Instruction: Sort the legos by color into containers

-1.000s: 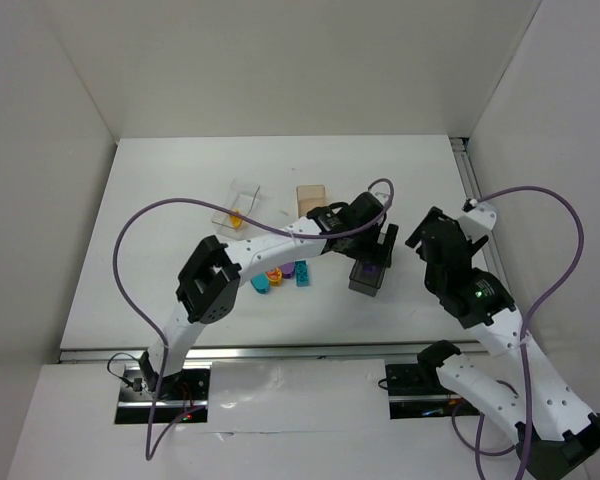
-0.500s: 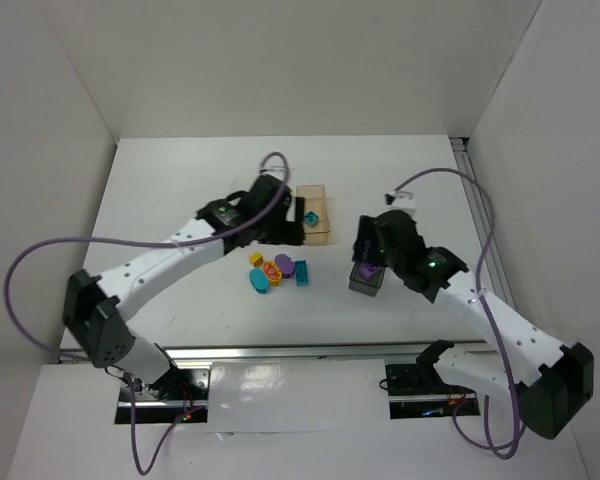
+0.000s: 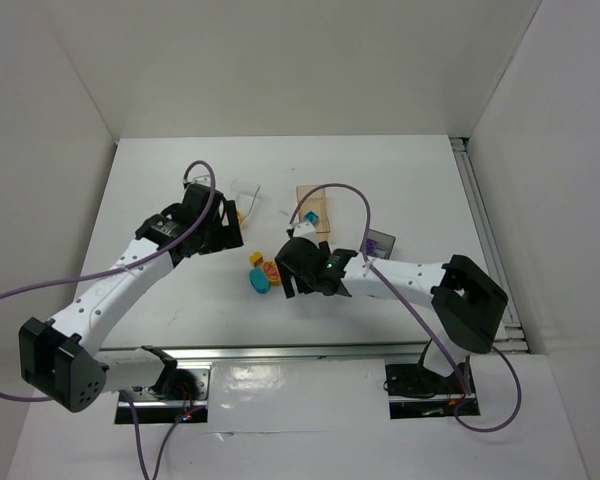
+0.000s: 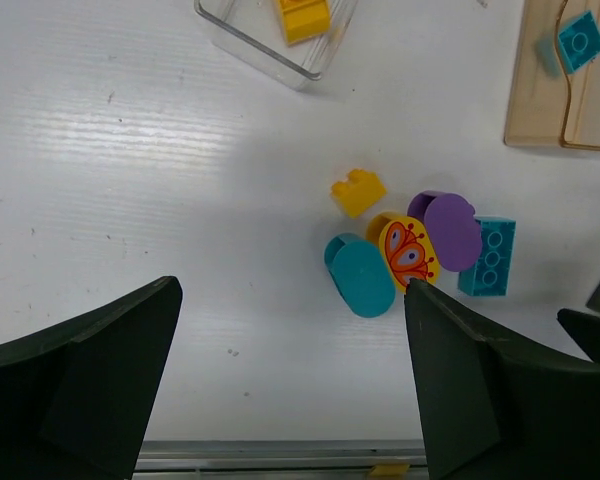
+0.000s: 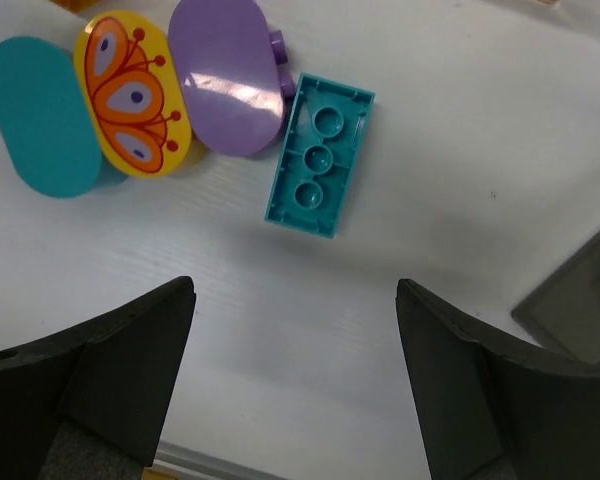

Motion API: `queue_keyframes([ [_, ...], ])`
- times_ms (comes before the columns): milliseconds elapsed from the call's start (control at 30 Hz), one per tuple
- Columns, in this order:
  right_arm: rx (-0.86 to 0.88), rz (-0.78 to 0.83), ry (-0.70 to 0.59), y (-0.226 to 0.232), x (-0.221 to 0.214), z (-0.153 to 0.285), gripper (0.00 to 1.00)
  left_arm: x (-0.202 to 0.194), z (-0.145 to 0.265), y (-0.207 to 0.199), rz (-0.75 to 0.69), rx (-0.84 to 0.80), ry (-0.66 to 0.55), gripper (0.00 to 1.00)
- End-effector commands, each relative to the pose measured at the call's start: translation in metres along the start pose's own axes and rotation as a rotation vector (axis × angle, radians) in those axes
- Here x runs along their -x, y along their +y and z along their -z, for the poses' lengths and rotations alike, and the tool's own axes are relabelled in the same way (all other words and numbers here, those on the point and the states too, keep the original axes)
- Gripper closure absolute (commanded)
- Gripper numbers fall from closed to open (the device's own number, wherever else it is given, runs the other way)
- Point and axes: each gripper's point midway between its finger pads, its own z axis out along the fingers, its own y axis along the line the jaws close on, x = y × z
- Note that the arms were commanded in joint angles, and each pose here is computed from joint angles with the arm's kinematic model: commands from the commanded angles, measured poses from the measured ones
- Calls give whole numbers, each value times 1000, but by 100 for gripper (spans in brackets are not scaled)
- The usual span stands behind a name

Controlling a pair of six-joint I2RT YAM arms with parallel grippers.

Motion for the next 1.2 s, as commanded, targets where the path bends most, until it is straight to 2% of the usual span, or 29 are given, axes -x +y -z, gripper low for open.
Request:
queue_keyframes([
  [0,65,-73,-65,3,31,-10,12,-10,2,-1,22,-31,29,0],
  [267,92,-52,10,3,14,-44,19,-15,1,-1,21,-37,43,1],
  [433,61,-46,20,0,10,-56,35,-6,18,-4,40,-72,-12,2],
  [467,65,-48,12,1,12,-57,43,-5,18,-2,31,-62,-19,2],
  [567,-2,-72,-25,-10,27,-46,59,-2,23,4,34,-44,-42,4],
  [600,-19,-72,-32,-14,30,-40,68,2,26,5,47,-42,-61,4],
  [667,-7,-96,-99,-17,50,-19,74,4,31,5,53,-53,-77,4],
  [767,-18,-121,-173,-29,72,8,76,4,30,8,62,-51,-85,4],
  [933,-46,-177,-239,-65,110,19,76,-12,16,5,48,-58,-16,4],
  [1167,-49,-169,-215,-86,145,-26,74,-25,6,-4,47,-78,25,4],
])
